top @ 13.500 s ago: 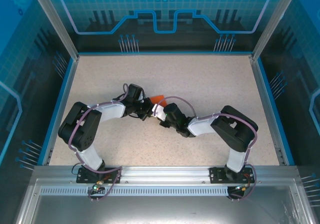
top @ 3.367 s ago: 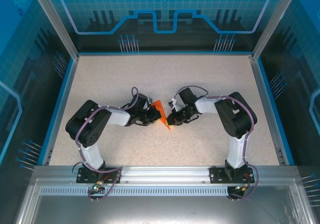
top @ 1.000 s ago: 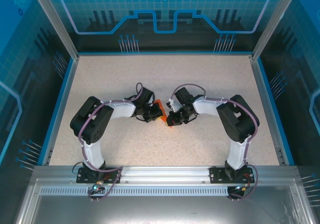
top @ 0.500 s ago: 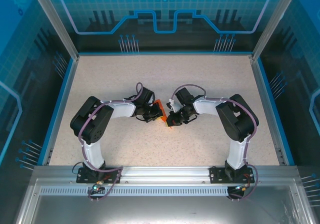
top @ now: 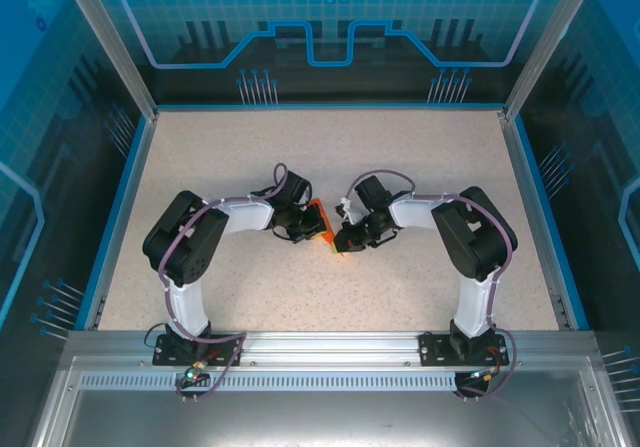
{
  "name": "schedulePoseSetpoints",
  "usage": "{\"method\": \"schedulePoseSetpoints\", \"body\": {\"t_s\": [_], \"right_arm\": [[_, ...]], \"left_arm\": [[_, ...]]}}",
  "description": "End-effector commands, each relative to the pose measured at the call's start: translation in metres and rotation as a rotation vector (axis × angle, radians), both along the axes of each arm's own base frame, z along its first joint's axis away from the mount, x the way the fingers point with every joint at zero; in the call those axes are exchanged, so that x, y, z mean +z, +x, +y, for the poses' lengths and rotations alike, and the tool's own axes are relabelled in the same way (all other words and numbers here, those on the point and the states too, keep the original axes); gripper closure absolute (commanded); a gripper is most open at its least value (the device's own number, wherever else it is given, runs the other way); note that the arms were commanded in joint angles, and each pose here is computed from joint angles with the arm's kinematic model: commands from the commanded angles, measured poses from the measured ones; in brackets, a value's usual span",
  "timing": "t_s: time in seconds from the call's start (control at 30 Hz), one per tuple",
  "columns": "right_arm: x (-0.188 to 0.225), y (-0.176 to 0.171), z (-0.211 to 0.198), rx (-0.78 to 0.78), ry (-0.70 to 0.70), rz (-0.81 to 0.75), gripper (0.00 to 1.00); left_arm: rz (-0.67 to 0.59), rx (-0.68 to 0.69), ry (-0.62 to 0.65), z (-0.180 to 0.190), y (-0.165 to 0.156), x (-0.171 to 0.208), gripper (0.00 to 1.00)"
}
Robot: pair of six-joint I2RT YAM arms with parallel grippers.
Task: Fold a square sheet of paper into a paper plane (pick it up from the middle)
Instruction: Fold the wing for the fifth time at the center of the table.
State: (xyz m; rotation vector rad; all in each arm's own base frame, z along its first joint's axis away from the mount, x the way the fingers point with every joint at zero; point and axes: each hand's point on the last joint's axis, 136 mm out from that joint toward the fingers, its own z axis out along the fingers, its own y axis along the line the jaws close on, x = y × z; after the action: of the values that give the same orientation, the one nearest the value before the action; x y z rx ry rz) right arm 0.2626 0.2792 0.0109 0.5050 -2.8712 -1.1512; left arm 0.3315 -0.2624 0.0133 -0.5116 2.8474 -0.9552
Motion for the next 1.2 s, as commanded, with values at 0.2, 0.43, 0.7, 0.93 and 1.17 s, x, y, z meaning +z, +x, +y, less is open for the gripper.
{"method": "schedulePoseSetpoints", "body": {"t_s": [0.2, 0.43, 0.7, 0.93, 1.17], "right_arm": [[-0.026, -0.044, -0.04, -0.012, -0.117, 0.157, 0.99], [-0.026, -0.06, -0.053, -0.039, -0.139, 0.182, 0.99], [0.016, -0.024, -0.038, -0.046, -0.119, -0.056, 0.99], [0.028, 0.008, 0.002, -0.013, -0.08, -0.173, 0.99], [0.008, 0.019, 0.012, -0.014, -0.077, -0.146, 1.0]], "left_arm": [[0.134, 0.04, 0.234, 0.043, -0.028, -0.046, 1.0], [0.136, 0.045, 0.233, 0.043, -0.028, -0.047, 1.0], [0.086, 0.024, 0.184, 0.033, -0.02, -0.037, 1.0], [0.057, -0.006, 0.151, 0.022, -0.017, -0.03, 1.0], [0.015, -0.037, 0.116, 0.013, -0.013, -0.02, 0.99]]}}
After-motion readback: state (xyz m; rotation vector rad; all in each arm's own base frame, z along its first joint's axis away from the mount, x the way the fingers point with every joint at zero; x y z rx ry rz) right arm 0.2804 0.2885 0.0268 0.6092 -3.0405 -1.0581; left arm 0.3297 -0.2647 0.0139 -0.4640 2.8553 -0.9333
